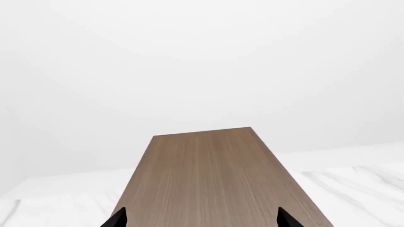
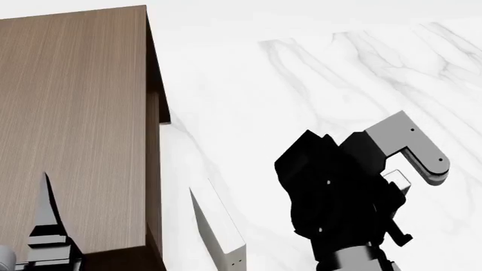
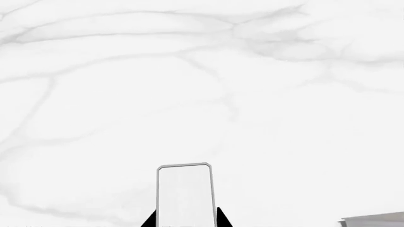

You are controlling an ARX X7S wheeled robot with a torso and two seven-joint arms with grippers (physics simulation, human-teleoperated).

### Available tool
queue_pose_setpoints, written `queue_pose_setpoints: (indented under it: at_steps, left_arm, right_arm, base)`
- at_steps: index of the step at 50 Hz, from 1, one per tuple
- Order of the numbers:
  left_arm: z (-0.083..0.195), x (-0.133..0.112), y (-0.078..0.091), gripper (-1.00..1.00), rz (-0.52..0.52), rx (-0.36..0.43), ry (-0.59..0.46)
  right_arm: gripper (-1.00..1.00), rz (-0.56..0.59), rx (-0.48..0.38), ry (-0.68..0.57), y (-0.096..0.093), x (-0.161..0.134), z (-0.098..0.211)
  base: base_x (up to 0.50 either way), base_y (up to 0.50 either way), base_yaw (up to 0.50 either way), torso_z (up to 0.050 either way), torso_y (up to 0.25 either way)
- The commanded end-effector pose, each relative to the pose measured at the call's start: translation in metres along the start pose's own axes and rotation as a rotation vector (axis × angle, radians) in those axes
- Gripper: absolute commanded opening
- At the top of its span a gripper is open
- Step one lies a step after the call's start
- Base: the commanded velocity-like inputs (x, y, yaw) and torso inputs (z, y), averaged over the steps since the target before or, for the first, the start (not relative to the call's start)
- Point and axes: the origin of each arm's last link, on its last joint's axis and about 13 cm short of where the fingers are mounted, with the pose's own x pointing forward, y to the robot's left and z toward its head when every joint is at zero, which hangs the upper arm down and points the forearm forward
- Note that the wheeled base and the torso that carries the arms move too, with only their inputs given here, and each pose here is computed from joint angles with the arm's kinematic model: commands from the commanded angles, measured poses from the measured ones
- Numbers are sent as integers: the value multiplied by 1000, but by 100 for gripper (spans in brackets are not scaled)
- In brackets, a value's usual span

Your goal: Pick up the book in the middle and place it on the cabinet shelf.

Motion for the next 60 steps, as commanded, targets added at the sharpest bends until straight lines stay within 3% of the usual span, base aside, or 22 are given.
queue_pose_setpoints:
  at_steps: [1,5,9,11,13,21,26,29,31,35,40,45,49,58,60]
  left_arm:
    - [3,2,0,100,-36,-57,-35]
    - [3,2,0,100,-36,-57,-34]
    - [2,2,-1,100,-39,-56,-34]
    - [2,2,-1,100,-40,-55,-35]
    - [2,2,-1,100,-40,-54,-35]
    - [2,2,-1,100,-40,-53,-35]
    - [3,1,0,100,-38,-53,-36]
    - [3,1,-1,100,-40,-52,-37]
    - [2,1,-1,100,-40,-51,-36]
    - [2,1,-1,100,-42,-52,-36]
    - [3,0,-1,100,-41,-58,-35]
    - [3,0,-1,100,-41,-59,-36]
    - [4,0,0,100,-39,-60,-39]
    - [3,0,0,100,-39,-60,-36]
    - [4,0,0,100,-39,-60,-36]
  right_arm:
    - [-100,87,16,-40,2,-9,7]
    - [-100,189,62,-117,4,-22,19]
    - [-100,264,190,-188,5,-36,35]
    - [-100,373,241,-302,4,-50,46]
    - [-100,415,294,-302,3,-57,51]
    - [-100,602,396,-529,-1,-93,77]
    - [-100,700,450,-567,-5,-102,83]
    - [-100,758,520,-516,-7,-104,85]
    - [-100,807,523,-484,-7,-105,84]
    - [-100,915,658,-427,-8,-114,90]
    - [-100,1072,709,-313,-10,-130,97]
    - [-100,1212,700,-275,-13,-143,100]
    - [-100,1397,684,-114,-17,-160,104]
    - [-100,1510,586,13,-22,-181,102]
    - [-100,1524,555,93,-23,-185,102]
  base:
    - [0,0,0,0,0]
    - [0,0,0,0,0]
    - [0,0,0,0,0]
    - [0,0,0,0,0]
    - [0,0,0,0,0]
    - [0,0,0,0,0]
    - [0,0,0,0,0]
    - [0,0,0,0,0]
    - [0,0,0,0,0]
    - [0,0,0,0,4]
    - [0,0,0,0,0]
    - [0,0,0,0,2]
    - [0,0,0,0,3]
    - [0,0,0,0,1]
    - [0,0,0,0,0]
